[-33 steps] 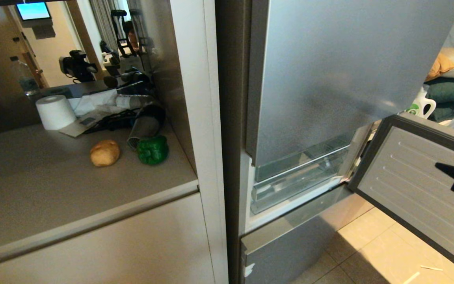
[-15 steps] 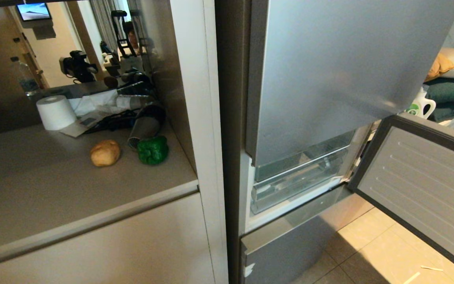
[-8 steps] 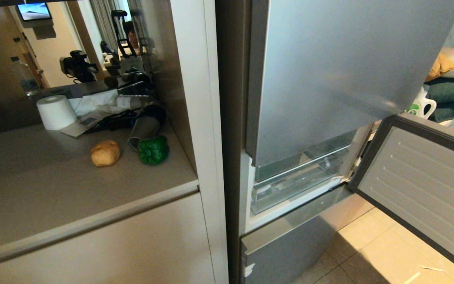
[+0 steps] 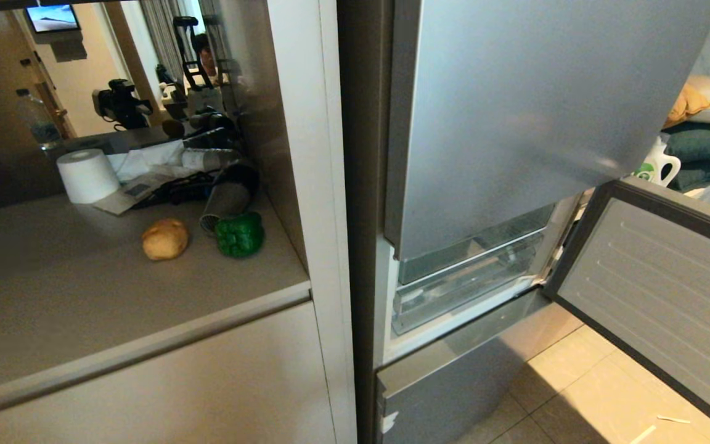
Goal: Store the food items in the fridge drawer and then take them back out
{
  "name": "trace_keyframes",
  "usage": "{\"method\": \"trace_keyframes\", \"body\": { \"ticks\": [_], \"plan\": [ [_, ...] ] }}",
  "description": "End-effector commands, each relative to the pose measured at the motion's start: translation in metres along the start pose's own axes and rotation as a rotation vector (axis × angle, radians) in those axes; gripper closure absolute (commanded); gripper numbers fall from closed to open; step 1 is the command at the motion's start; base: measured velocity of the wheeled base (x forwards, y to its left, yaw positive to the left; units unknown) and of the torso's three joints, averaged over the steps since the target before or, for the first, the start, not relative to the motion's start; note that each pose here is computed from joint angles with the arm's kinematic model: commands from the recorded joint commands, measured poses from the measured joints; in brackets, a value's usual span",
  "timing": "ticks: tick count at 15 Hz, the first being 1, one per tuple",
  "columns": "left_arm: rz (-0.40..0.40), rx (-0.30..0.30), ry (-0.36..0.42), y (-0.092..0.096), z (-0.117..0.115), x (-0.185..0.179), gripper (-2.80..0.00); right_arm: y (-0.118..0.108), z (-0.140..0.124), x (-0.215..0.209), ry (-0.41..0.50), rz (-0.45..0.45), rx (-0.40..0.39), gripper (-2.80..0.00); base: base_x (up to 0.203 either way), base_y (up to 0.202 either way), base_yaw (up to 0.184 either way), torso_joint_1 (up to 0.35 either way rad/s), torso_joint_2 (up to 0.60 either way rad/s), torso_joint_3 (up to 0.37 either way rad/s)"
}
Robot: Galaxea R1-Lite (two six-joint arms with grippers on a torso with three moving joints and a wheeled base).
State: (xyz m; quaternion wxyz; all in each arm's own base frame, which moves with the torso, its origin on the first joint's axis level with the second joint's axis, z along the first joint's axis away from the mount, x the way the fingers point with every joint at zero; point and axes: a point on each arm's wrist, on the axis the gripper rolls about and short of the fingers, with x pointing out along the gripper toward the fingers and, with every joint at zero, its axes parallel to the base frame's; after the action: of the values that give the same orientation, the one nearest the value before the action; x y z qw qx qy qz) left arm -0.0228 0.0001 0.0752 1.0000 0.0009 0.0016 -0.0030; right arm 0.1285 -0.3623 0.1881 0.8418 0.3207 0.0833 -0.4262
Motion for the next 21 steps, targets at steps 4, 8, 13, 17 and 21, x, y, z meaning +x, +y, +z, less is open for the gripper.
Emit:
{"method": "trace_keyframes", "body": {
  "ticks": [4,8,13,17,21],
  "plan": [
    [0.0,0.0,0.001,0.0,0.0,0.0,0.0,0.017,-0.006,-0.038,-0.008,0.023,-0.002,0.0,0.0,0.0,0.0,0.0,0.0,0.0],
    [0.0,0.0,0.001,0.0,0.0,0.0,0.0,0.032,-0.011,-0.072,-0.033,0.052,-0.02,0.0,0.0,0.0,0.0,0.0,0.0,0.0],
    [0.0,0.0,0.001,0.0,0.0,0.0,0.0,0.061,-0.015,-0.128,-0.105,0.114,-0.066,0.0,0.0,0.0,0.0,0.0,0.0,0.0],
    [0.0,0.0,0.001,0.0,0.0,0.0,0.0,0.048,-0.017,-0.111,-0.066,0.079,-0.039,0.0,0.0,0.0,0.0,0.0,0.0,0.0],
    [0.0,0.0,0.001,0.0,0.0,0.0,0.0,0.032,-0.046,-0.113,0.046,0.052,0.072,0.0,0.0,0.0,0.0,0.0,0.0,0.0]
  ]
}}
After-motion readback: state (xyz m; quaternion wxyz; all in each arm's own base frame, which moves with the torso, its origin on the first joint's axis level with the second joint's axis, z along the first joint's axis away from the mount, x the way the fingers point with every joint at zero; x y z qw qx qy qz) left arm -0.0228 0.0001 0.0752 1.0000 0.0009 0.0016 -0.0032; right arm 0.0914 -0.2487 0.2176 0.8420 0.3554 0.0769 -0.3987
